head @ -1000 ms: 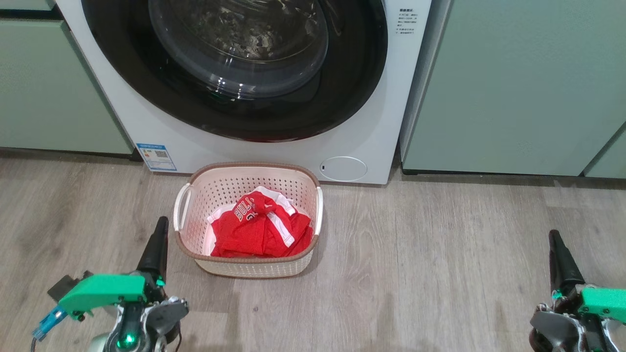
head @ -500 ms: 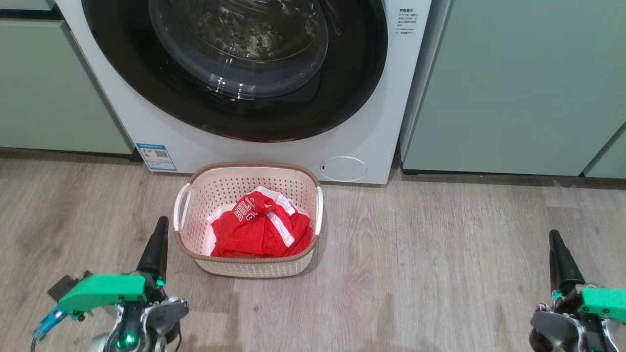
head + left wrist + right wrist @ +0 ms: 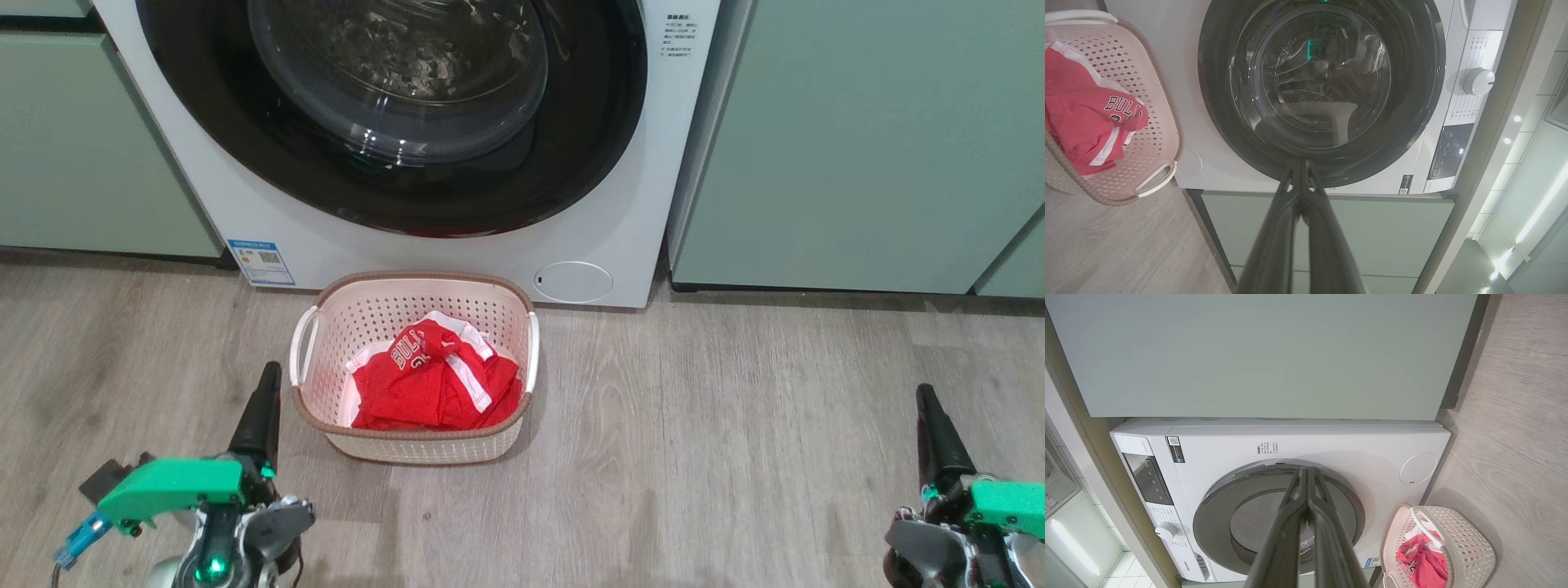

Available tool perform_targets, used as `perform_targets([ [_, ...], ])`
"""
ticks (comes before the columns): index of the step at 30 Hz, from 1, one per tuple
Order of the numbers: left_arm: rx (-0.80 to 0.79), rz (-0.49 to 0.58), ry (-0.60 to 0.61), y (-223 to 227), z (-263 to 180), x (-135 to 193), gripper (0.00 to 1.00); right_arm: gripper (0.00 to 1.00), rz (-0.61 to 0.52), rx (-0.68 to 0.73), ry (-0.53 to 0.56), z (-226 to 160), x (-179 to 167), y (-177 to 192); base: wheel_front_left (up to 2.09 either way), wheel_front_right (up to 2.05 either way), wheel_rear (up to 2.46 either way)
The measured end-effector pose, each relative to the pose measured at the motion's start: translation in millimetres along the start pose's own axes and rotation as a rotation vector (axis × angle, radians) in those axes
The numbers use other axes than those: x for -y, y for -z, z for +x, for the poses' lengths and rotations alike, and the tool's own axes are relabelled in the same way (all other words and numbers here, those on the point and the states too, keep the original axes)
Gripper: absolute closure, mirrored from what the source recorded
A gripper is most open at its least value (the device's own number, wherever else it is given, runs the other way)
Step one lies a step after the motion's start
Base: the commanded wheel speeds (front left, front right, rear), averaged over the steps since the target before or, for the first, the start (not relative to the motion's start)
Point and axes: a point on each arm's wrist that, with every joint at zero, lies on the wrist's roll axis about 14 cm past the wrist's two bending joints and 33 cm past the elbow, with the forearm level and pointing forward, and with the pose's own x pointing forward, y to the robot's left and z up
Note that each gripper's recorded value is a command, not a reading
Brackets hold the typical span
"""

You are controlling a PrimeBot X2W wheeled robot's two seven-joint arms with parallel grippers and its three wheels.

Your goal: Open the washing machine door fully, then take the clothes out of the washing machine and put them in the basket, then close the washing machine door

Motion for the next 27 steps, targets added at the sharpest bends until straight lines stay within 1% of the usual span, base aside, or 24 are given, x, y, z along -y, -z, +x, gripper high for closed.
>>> perform_targets([
  [27,0.000,0.000,0.000,0.0,0.0,0.0,1.00,1.00,0.000,0.000,0.000,0.0,0.0,0.1,0.00,0.00,0.00],
])
